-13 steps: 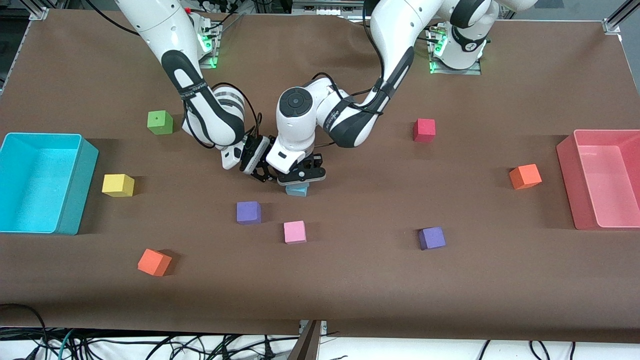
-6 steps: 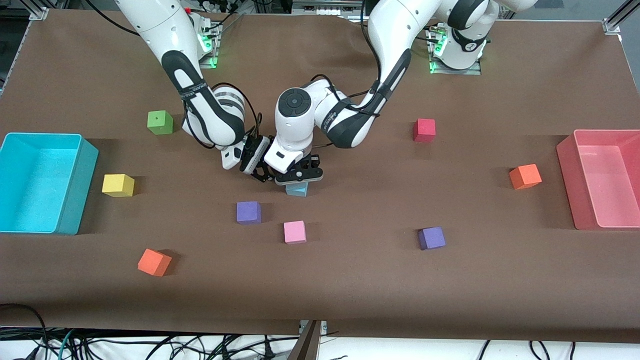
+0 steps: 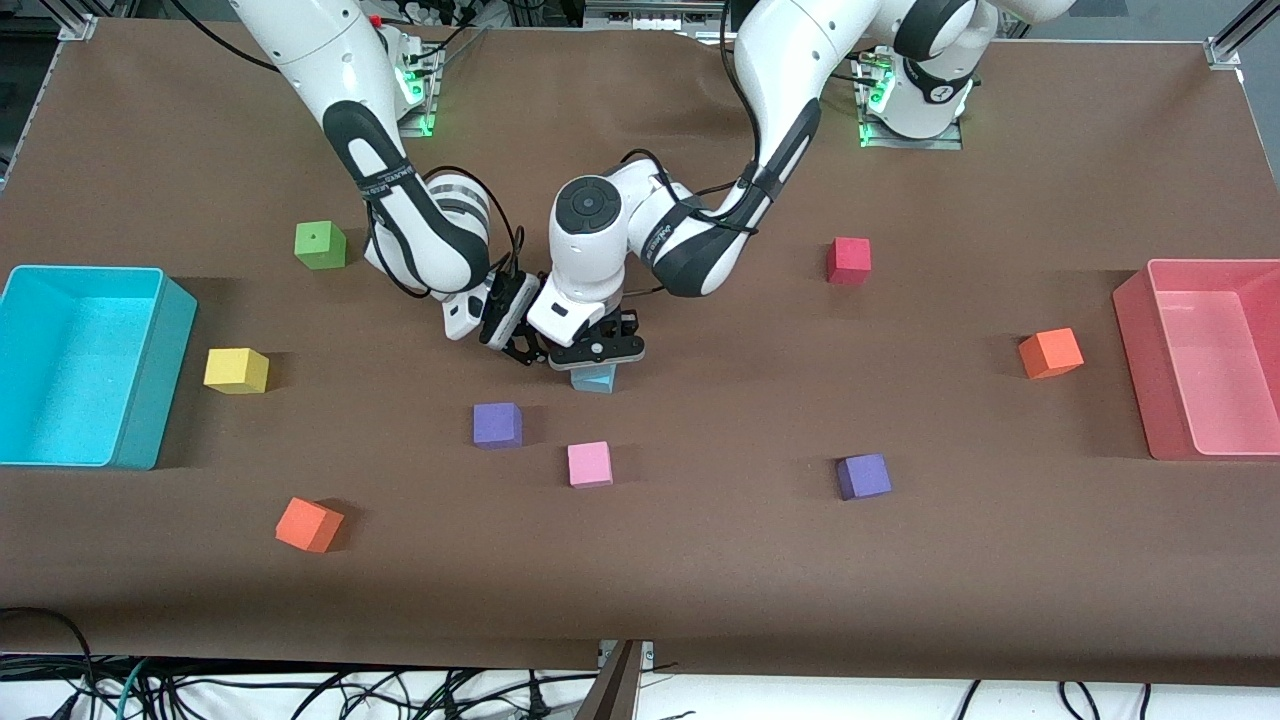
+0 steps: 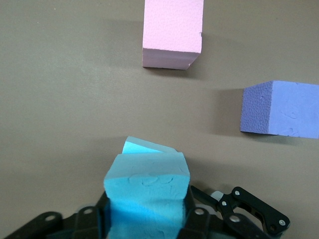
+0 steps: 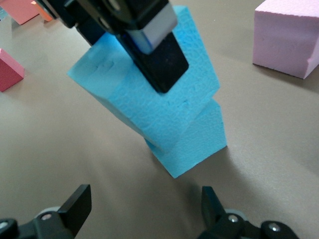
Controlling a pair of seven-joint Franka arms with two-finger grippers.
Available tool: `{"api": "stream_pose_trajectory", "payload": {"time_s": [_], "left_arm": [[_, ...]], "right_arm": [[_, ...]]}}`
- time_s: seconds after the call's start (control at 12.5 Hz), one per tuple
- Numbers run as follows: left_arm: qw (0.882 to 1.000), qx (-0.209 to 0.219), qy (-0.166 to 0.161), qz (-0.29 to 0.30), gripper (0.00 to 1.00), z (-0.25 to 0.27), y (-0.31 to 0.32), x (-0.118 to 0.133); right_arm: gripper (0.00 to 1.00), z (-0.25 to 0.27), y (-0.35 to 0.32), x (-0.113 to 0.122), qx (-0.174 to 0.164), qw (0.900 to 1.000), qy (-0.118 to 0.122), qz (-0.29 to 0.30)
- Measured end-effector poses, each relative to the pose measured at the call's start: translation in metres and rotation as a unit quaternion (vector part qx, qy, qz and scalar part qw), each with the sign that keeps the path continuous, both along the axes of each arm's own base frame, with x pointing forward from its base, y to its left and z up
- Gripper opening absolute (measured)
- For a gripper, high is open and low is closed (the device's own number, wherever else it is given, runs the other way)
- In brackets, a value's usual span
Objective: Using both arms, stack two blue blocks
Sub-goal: 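Open the right gripper and raise both grippers away from the stack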
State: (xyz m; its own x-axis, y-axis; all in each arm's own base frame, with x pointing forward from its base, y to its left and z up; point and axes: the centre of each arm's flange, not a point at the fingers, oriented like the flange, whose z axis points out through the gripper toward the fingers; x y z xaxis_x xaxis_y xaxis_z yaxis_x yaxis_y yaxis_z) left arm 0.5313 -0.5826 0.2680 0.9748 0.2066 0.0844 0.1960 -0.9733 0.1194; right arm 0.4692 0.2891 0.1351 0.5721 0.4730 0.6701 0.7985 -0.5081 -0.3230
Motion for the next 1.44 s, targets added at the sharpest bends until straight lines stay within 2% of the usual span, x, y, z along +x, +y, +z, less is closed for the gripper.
{"api": "stream_pose_trajectory", "payload": {"time_s": [0.16,0.4,0.48,0.8,1.04,1.28,1.44], "left_arm": [[1.0,0.0,0.0,0.0,0.64,-0.001,0.0,0.0],[1.0,0.003,-0.003,0.003,0.94,-0.001,0.003,0.003],[1.0,0.003,-0.003,0.003,1.0,-0.001,0.004,0.004],[1.0,0.005,0.007,0.019,1.0,0.008,0.012,0.013],[0.998,-0.013,0.021,0.049,1.0,0.066,0.034,0.032],[0.995,-0.023,0.058,0.074,1.0,0.157,0.096,0.057],[0.995,-0.027,0.077,0.059,1.0,0.213,0.152,0.068]], "right_arm": [[0.98,0.0,0.0,0.0,0.0,1.0,0.0,0.0],[0.98,0.0,0.0,0.0,0.0,1.0,0.0,0.0],[0.98,0.0,0.0,0.0,0.0,1.0,0.0,0.0],[0.98,0.01,-0.012,0.002,-0.003,1.0,-0.005,-0.009],[0.98,0.028,-0.042,-0.016,-0.015,1.0,0.001,-0.025],[0.98,0.053,-0.063,-0.04,-0.006,0.995,0.054,-0.081],[0.97,0.068,-0.062,-0.048,0.028,0.987,0.119,-0.105]]}}
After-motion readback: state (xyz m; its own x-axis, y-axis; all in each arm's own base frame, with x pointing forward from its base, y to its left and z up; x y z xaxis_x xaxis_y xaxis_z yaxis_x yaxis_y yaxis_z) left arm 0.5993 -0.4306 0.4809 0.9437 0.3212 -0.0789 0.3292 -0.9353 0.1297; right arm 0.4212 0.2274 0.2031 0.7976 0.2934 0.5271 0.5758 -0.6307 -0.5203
